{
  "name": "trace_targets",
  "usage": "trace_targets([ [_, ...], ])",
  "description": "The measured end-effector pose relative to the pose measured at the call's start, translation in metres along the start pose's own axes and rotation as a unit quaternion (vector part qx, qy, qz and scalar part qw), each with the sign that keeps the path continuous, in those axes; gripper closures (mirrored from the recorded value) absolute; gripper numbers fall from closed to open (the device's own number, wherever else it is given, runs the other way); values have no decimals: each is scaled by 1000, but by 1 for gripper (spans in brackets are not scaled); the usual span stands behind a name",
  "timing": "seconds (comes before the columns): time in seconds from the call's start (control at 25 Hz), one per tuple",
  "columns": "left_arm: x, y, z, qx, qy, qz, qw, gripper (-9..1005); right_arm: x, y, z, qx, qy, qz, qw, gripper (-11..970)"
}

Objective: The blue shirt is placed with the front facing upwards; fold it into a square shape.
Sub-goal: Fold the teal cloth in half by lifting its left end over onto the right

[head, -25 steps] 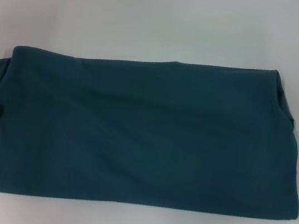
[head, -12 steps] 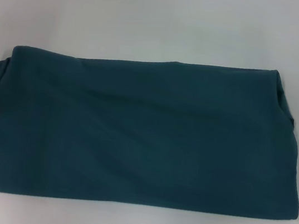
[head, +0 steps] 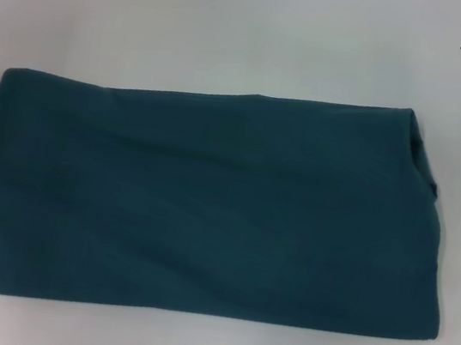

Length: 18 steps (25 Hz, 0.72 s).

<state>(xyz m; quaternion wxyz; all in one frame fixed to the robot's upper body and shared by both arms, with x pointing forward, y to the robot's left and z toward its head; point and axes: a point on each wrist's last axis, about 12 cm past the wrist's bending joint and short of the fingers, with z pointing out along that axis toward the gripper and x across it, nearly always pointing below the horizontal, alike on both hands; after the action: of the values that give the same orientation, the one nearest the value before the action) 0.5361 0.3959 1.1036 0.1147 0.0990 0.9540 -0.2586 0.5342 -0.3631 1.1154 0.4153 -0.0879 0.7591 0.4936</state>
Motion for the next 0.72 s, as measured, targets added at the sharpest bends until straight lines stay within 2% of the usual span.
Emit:
trace_targets([
  [0.72, 3, 24, -47, -41, -2, -2, 999, 959, 1, 1, 16, -6, -10, -1, 1000, 161],
])
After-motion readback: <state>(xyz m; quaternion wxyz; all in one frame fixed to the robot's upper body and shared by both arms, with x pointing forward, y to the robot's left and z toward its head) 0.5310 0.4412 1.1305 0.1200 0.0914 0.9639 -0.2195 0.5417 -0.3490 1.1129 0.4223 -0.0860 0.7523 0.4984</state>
